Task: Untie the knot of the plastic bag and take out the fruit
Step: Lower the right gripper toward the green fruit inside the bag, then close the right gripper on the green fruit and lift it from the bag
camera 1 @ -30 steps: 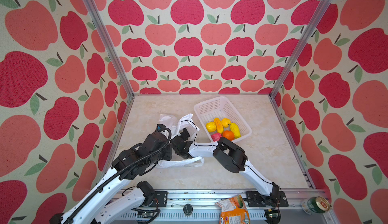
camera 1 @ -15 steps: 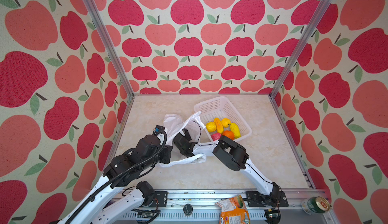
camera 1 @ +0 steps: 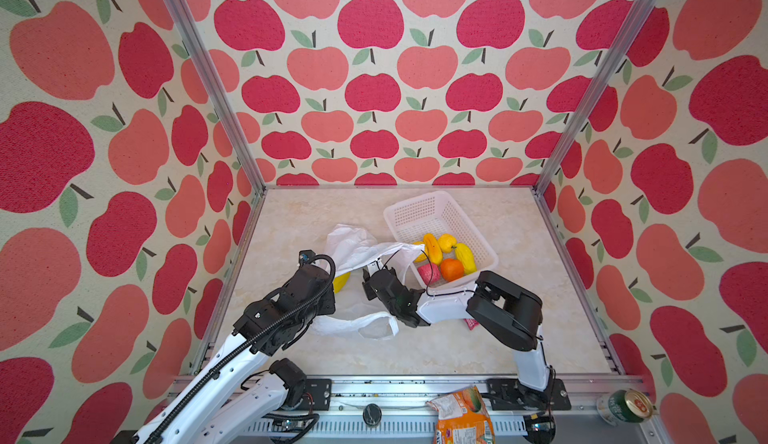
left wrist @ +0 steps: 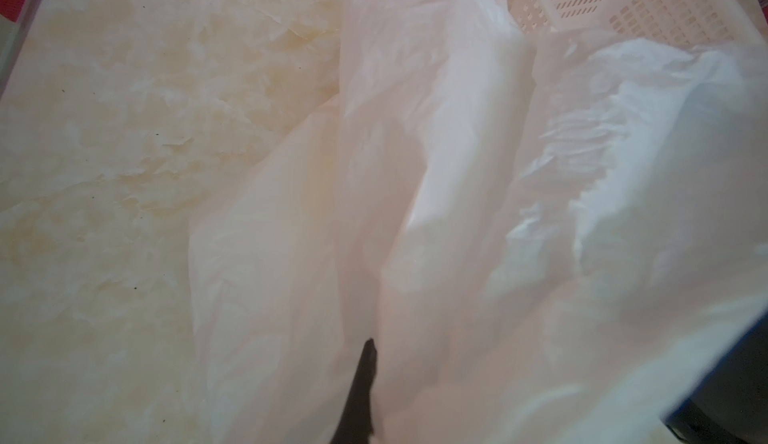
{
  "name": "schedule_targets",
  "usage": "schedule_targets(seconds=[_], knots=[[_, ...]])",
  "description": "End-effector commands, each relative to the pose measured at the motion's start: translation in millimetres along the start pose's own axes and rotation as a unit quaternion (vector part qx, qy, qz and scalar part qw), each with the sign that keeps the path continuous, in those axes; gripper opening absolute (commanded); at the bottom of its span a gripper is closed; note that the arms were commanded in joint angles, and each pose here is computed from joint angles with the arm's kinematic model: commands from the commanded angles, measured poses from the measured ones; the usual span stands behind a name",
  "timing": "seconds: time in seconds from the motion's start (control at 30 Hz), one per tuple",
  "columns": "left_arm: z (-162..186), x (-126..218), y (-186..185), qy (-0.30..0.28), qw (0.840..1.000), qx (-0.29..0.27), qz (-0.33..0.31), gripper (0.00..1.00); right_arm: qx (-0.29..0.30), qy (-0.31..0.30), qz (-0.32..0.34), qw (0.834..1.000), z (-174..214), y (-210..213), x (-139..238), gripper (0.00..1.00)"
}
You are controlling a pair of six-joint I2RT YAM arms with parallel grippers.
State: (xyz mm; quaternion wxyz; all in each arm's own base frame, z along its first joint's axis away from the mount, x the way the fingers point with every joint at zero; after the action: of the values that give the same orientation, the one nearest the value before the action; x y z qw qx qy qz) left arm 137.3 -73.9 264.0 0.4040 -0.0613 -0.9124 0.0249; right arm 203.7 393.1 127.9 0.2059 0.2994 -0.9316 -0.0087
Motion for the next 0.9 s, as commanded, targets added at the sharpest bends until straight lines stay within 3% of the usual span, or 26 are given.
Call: schedule_targets(seconds=[0.0, 0.07, 0.17, 0.23, 0.33, 0.43, 0.6, 0.73, 0.87], knots=[[-2.0, -1.4, 2.5, -0.020, 1.000, 0.013, -0.002, 0.00, -0.039, -0.012, -0.065, 0.997, -7.0, 3.2, 16.7, 0.34], [-2.1, -2.2, 2.4, -0.021, 1.000, 0.014, 0.000, 0.00, -0.042, -0.015, -0.079, 0.996, -7.1, 2.9, 21.5, 0.34], [-2.1, -0.4, 0.4, -0.021, 1.000, 0.013, 0.018, 0.00, -0.032, -0.009, -0.071, 0.997, -3.1, 5.9, 11.2, 0.44], [-1.9, 1.6, -1.9, -0.021, 0.999, 0.011, 0.038, 0.00, -0.025, -0.007, -0.062, 0.998, -1.3, 9.2, -0.9, 0.54], [-2.1, 4.5, -3.2, -0.020, 0.998, 0.009, 0.051, 0.00, -0.022, -0.028, -0.031, 0.999, -0.4, 11.5, -22.5, 0.78], [-2.0, 4.0, -5.2, -0.017, 0.998, 0.007, 0.062, 0.00, -0.021, -0.030, 0.027, 0.999, -2.7, 8.0, -50.7, 0.89], [-4.2, 0.9, -13.3, -0.003, 0.996, -0.006, 0.092, 0.00, -0.040, -0.032, 0.071, 0.996, 1.5, 2.2, -90.7, 0.94], [-6.2, 3.8, -24.0, 0.004, 0.989, -0.023, 0.147, 0.00, -0.022, -0.048, 0.102, 0.993, 3.0, 9.4, -118.6, 0.97], [-5.8, 14.4, -31.3, 0.003, 0.982, -0.042, 0.187, 0.00, -0.025, -0.036, 0.109, 0.993, 8.6, 10.5, -142.7, 0.92]])
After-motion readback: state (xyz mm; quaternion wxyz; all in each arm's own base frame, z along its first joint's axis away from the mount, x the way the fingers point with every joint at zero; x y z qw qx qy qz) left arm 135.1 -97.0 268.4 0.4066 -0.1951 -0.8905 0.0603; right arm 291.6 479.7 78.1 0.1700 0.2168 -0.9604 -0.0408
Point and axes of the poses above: each gripper's point midway between its finger pads, its own x axis back along the fingers, its own y axis along the line the jaws close on, z = x × y, the point moved 10 cm from there along x, back along the fingers, and after that the axes turned 7 degrees about -x, right-handed, at the moved point
